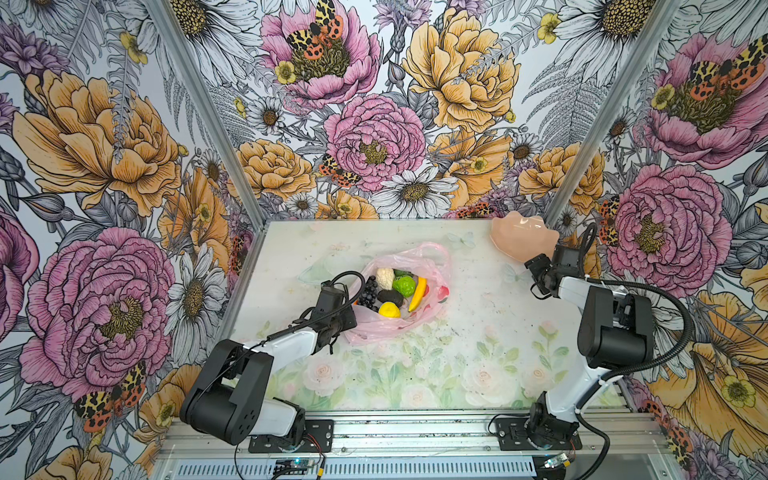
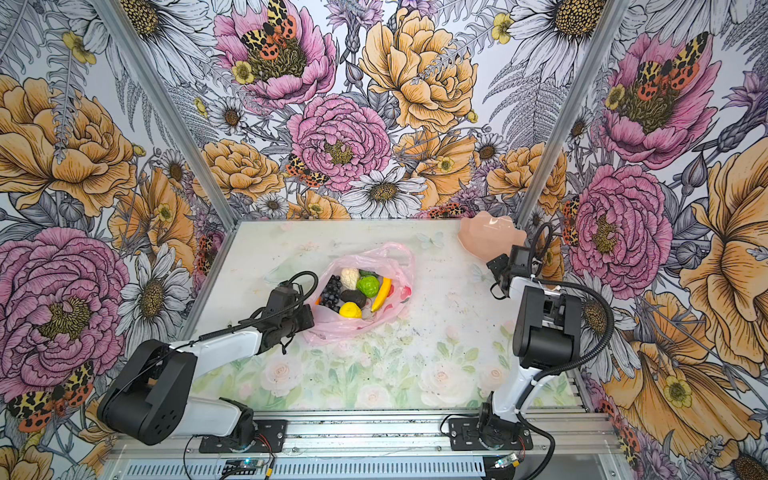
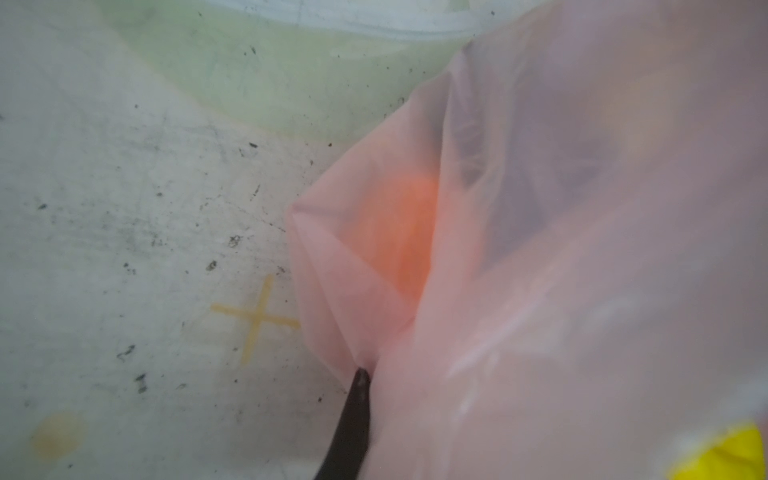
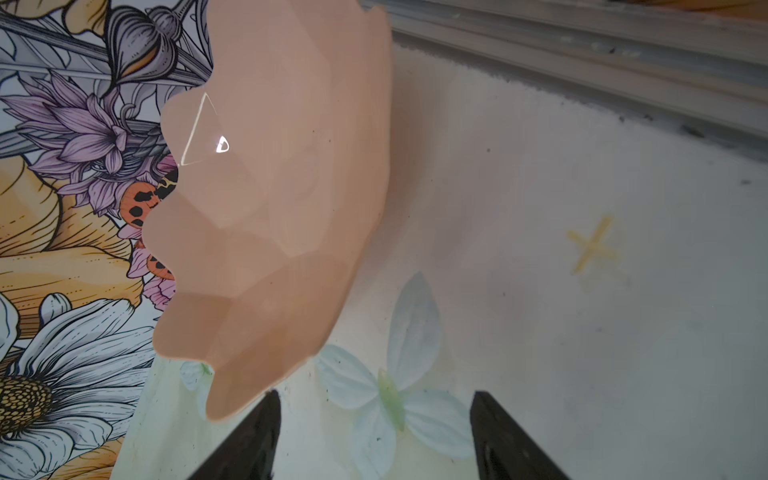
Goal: Take the fake fruits out of the plastic bag
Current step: 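Lift the right gripper out and move it to the pink scalloped bowl, then grasp the rim of the pink scalloped bowl with the right gripper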
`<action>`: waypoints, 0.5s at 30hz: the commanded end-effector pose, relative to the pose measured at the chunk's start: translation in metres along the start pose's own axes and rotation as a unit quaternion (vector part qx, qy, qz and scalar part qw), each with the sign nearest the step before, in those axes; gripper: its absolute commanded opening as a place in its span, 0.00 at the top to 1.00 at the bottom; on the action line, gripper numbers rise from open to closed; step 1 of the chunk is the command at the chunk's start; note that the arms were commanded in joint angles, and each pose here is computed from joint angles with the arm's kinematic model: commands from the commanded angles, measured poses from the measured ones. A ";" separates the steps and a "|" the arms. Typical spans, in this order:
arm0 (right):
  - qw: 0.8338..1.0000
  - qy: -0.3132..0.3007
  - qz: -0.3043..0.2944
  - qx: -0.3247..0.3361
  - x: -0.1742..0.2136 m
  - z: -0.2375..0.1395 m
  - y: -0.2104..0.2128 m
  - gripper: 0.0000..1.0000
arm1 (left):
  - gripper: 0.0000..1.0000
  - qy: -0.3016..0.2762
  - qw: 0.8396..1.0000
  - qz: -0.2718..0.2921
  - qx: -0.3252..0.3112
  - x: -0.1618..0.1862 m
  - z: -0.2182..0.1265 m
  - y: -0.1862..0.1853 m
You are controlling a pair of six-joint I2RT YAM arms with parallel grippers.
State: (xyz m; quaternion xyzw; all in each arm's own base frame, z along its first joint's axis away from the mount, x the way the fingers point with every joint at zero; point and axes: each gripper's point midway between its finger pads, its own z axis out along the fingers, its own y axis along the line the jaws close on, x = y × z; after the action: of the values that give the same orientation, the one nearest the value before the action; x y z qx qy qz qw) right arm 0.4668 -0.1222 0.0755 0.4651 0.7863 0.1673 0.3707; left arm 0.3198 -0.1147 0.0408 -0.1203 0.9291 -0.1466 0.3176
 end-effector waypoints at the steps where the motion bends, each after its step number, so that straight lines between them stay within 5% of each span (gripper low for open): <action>1: 0.999 -0.010 0.002 -0.046 -0.023 0.009 0.023 0.31 | 0.92 -0.006 1.000 0.011 0.008 -0.004 0.002 -0.006; 15: 0.998 0.021 0.032 -0.047 -0.027 0.046 0.018 0.60 | 0.89 -0.005 1.000 0.014 0.001 -0.005 0.005 -0.005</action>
State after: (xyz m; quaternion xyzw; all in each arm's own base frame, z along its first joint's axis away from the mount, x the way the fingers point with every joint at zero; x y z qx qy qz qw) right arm 0.5093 -0.1379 0.0602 0.4693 0.7764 0.2118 0.3633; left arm 0.3195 -0.1145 0.0351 -0.1186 0.9321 -0.1421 0.3112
